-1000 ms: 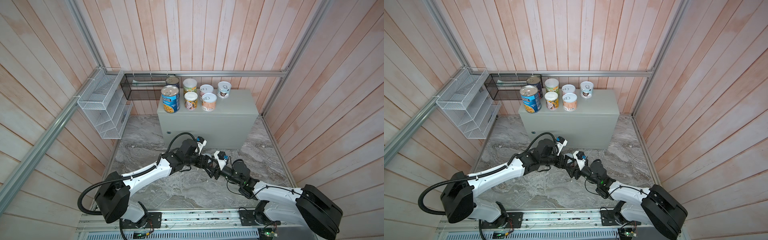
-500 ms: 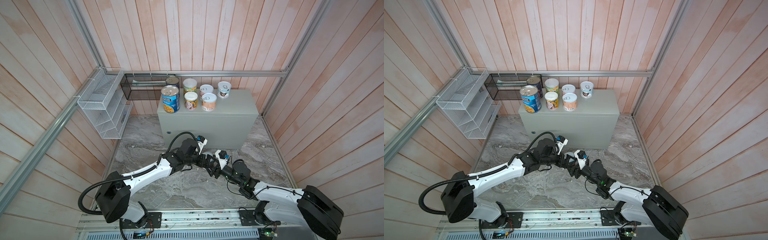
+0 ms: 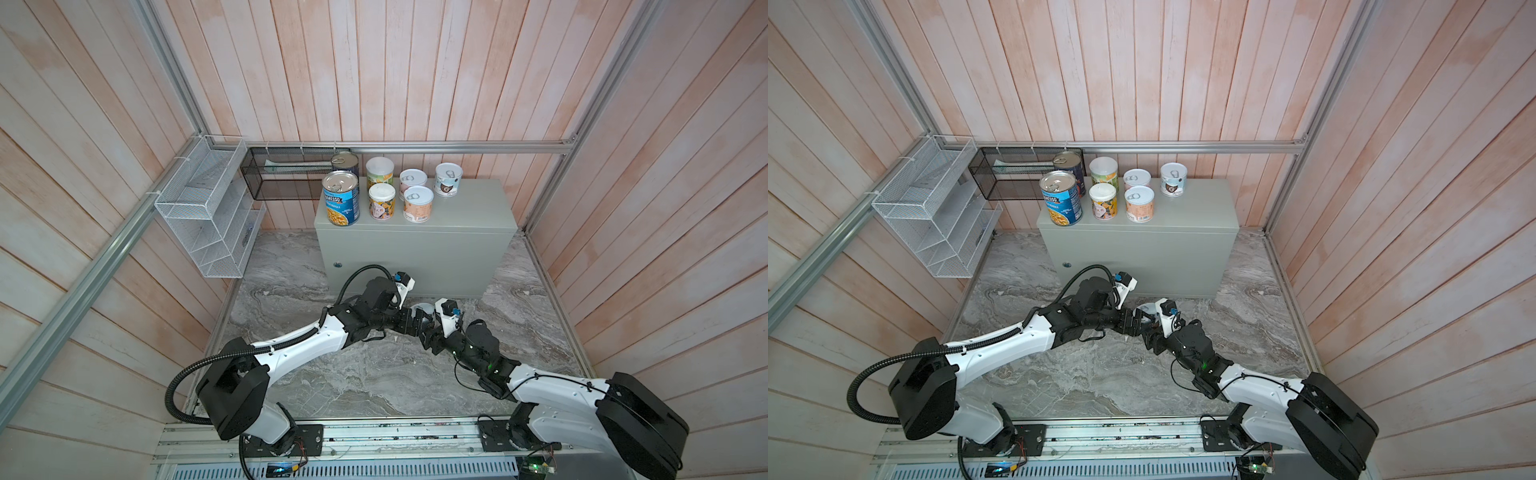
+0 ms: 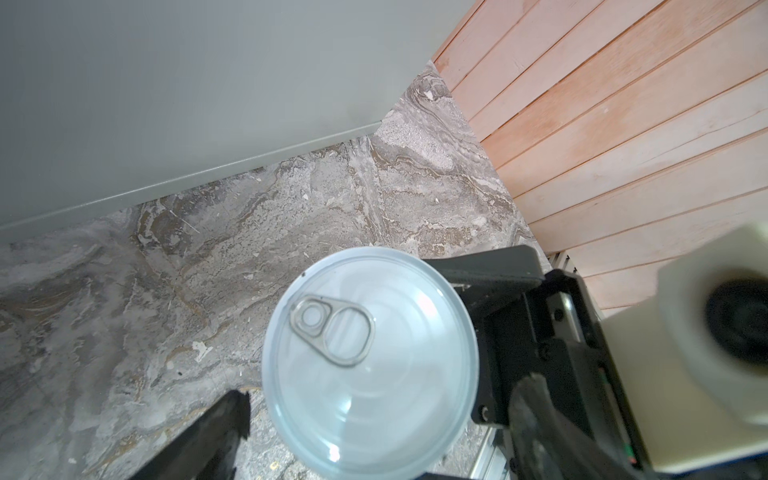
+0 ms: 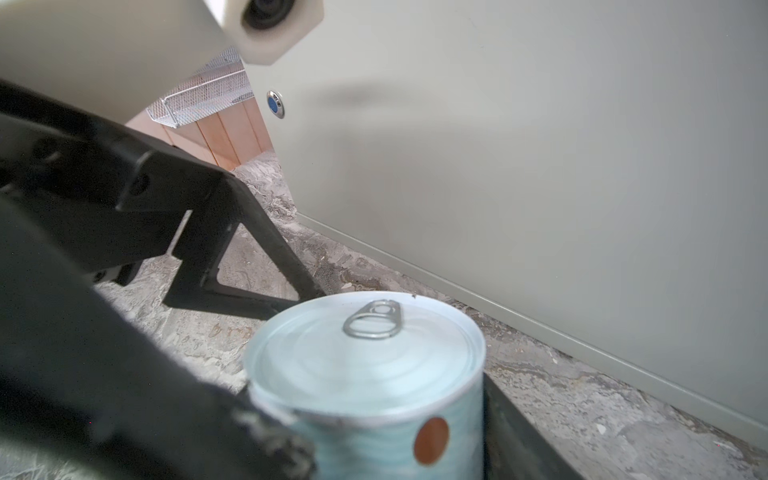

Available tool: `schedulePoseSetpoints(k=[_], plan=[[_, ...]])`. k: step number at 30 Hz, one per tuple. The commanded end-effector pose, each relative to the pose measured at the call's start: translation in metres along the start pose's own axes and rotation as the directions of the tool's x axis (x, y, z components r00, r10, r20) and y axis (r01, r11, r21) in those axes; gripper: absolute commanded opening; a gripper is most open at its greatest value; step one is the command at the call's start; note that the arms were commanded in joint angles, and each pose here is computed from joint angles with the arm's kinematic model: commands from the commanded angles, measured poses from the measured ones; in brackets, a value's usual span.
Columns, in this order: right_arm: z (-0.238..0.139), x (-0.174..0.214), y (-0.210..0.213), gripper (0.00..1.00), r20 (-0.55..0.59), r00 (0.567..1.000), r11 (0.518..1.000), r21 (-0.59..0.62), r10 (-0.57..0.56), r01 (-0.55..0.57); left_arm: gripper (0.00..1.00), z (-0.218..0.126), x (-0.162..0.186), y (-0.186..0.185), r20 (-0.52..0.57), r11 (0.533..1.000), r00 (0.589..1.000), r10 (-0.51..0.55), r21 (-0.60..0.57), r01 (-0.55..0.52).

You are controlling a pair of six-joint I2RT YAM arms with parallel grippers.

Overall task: Place and organize the canned foods onto the counter
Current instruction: 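Close the right gripper on the teal can and open the left gripper, then raise the teal can onto the cabinet with the right gripper while the left withdraws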

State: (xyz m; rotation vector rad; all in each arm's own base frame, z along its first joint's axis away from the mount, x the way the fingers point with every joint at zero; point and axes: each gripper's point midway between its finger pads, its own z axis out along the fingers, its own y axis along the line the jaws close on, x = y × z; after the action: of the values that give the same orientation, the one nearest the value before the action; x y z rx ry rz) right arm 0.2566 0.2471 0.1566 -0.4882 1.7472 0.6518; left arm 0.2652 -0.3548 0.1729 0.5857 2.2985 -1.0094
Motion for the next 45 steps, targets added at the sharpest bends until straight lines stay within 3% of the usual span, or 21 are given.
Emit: schedulePoseSetpoints(k=[1,13,21,26,34,45], plan=[[-0.003,-0.04,-0.005,0.59,0.135,0.99,0.998,0.039,0.034,-0.04,1.0,-0.006,0.009,0.009,-0.007,0.999,1.0,-0.008,-0.038,0.008],[-0.012,-0.05,-0.018,0.58,0.153,0.987,0.992,0.115,0.04,-0.058,1.0,-0.057,-0.018,0.029,0.205,0.988,0.979,-0.003,-0.151,0.035],[-0.031,-0.081,-0.022,0.58,0.209,0.978,0.987,0.158,0.009,-0.042,1.0,-0.078,-0.016,0.056,0.267,0.969,0.964,0.019,-0.242,0.048],[-0.05,-0.106,-0.024,0.58,0.274,0.962,0.983,0.172,0.009,-0.058,1.0,-0.08,-0.01,0.073,0.285,0.958,0.957,0.05,-0.284,0.034],[-0.078,-0.136,-0.024,0.58,0.329,0.944,0.98,0.189,-0.01,-0.055,1.0,-0.082,0.0,0.113,0.269,0.887,0.95,0.161,-0.462,-0.02],[-0.113,-0.206,-0.029,0.57,0.436,0.898,0.959,0.222,0.062,-0.174,1.0,-0.063,0.02,0.118,0.29,0.909,0.935,0.206,-0.41,-0.074]])
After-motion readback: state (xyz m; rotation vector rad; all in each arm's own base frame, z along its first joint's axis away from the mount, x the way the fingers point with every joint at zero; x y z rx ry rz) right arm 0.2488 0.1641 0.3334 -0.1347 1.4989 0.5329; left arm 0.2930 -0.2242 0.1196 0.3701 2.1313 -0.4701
